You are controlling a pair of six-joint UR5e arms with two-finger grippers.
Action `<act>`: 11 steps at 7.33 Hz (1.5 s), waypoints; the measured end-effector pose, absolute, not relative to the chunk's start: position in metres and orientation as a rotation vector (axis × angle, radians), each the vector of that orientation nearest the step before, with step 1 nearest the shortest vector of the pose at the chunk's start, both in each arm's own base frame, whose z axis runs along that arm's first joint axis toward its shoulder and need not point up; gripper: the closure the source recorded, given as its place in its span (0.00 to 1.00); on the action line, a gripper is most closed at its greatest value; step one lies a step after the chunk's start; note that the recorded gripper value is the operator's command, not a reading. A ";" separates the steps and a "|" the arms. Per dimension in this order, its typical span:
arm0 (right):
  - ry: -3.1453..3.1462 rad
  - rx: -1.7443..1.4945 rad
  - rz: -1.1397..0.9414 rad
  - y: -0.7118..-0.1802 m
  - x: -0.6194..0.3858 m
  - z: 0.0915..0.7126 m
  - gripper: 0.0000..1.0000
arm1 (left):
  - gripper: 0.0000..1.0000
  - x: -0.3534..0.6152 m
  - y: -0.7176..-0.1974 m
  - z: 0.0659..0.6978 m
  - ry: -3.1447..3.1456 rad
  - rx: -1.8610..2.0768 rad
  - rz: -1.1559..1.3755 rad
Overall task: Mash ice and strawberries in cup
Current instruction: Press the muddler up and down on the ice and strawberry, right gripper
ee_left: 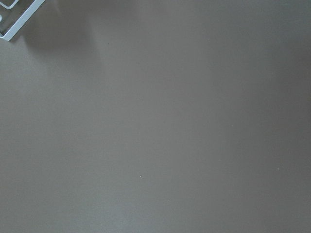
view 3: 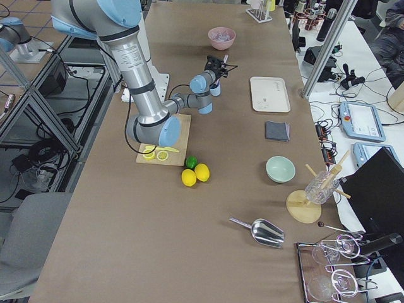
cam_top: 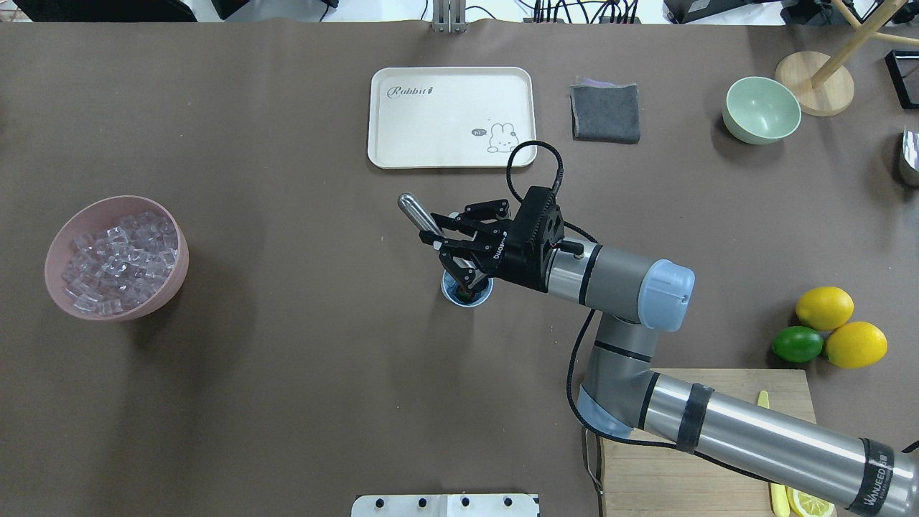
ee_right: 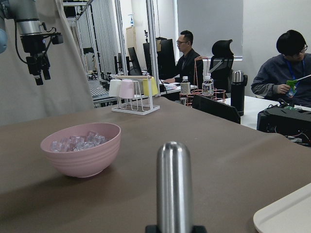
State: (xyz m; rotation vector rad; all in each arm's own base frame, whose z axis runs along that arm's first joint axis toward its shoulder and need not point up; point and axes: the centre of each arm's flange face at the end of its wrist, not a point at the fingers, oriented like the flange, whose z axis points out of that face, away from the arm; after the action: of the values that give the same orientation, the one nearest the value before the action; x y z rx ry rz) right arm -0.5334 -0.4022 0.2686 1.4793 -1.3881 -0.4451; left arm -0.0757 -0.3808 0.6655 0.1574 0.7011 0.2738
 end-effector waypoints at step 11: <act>-1.440 1.461 -0.361 -0.410 -0.541 0.262 1.00 | 0.02 -0.075 -0.382 0.662 0.700 0.164 0.278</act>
State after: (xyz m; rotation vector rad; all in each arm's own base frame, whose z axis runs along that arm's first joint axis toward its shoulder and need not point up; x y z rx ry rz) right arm -0.5413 -0.4097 0.2625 1.4613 -1.4397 -0.3609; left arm -0.0752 -0.3824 0.6625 0.1642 0.7001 0.2776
